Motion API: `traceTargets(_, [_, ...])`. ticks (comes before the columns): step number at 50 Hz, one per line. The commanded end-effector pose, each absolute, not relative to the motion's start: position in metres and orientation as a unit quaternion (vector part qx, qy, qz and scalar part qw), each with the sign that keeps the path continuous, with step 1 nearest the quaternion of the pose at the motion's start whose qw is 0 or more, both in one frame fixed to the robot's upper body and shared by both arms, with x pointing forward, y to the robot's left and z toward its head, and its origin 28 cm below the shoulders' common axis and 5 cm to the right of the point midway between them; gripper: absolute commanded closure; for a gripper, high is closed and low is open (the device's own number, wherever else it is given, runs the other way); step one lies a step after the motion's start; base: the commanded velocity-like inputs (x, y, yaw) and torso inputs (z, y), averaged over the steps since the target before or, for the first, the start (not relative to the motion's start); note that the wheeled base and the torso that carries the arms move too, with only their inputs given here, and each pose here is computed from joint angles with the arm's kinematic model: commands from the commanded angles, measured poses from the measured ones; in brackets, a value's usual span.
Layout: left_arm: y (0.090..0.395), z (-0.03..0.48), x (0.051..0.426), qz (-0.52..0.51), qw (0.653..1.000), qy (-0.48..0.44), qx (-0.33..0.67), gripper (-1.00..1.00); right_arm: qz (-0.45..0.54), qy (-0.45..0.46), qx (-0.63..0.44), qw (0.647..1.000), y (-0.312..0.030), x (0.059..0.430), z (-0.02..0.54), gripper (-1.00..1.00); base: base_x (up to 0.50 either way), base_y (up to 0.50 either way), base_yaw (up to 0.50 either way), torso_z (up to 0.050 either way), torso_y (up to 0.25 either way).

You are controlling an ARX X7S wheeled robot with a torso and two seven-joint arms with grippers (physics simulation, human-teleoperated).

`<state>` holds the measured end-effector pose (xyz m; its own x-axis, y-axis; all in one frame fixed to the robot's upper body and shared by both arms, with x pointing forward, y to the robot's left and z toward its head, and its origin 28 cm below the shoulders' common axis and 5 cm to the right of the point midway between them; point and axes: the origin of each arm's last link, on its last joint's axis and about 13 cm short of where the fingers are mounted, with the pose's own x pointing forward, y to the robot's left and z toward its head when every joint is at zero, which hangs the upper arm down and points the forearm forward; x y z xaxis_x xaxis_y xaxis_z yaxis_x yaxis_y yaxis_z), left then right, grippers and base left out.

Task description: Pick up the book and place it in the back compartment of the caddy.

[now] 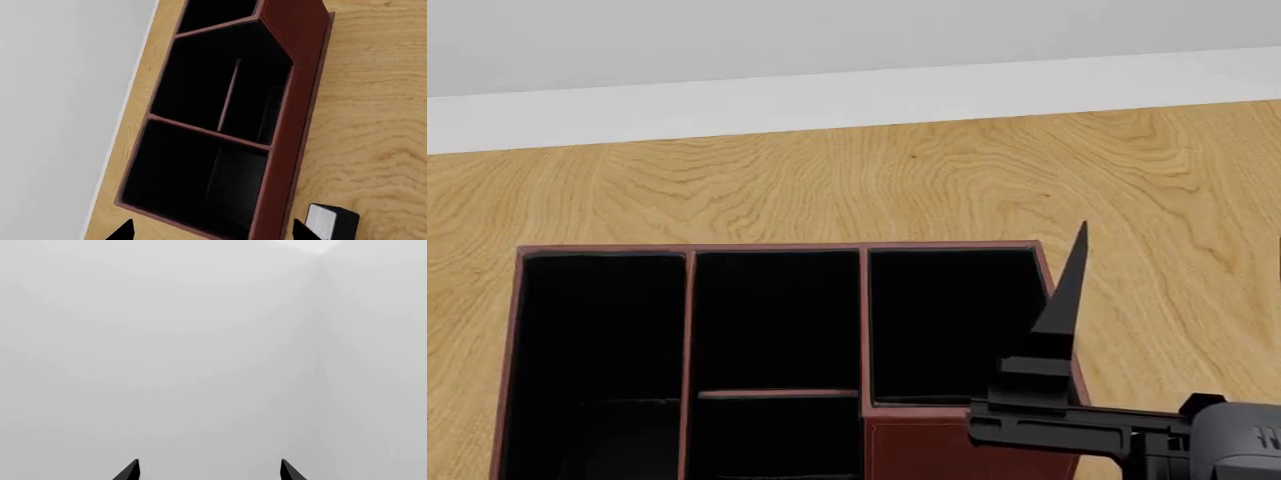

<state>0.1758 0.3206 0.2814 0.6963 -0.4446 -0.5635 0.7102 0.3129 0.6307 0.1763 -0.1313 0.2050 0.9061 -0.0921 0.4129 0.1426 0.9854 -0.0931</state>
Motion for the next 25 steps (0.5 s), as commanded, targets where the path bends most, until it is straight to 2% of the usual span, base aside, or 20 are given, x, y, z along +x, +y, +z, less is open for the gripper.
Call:
traceTargets(1, [0.321, 0.262, 0.172, -0.376, 0.798, 0.157, 0.443, -1.0, -0.061, -0.209, -0.059, 0.974, -0.131, 0.176, 0.205, -1.0, 0.0, 0.0, 0.0, 0.0, 0.0])
traceTargets(25, [0.316, 0.242, 0.162, -0.407, 0.781, 0.168, 0.443, -1.0, -0.059, -0.207, -0.057, 0.975, -0.131, 0.176, 0.205, -1.0, 0.0, 0.0, 0.0, 0.0, 0.0])
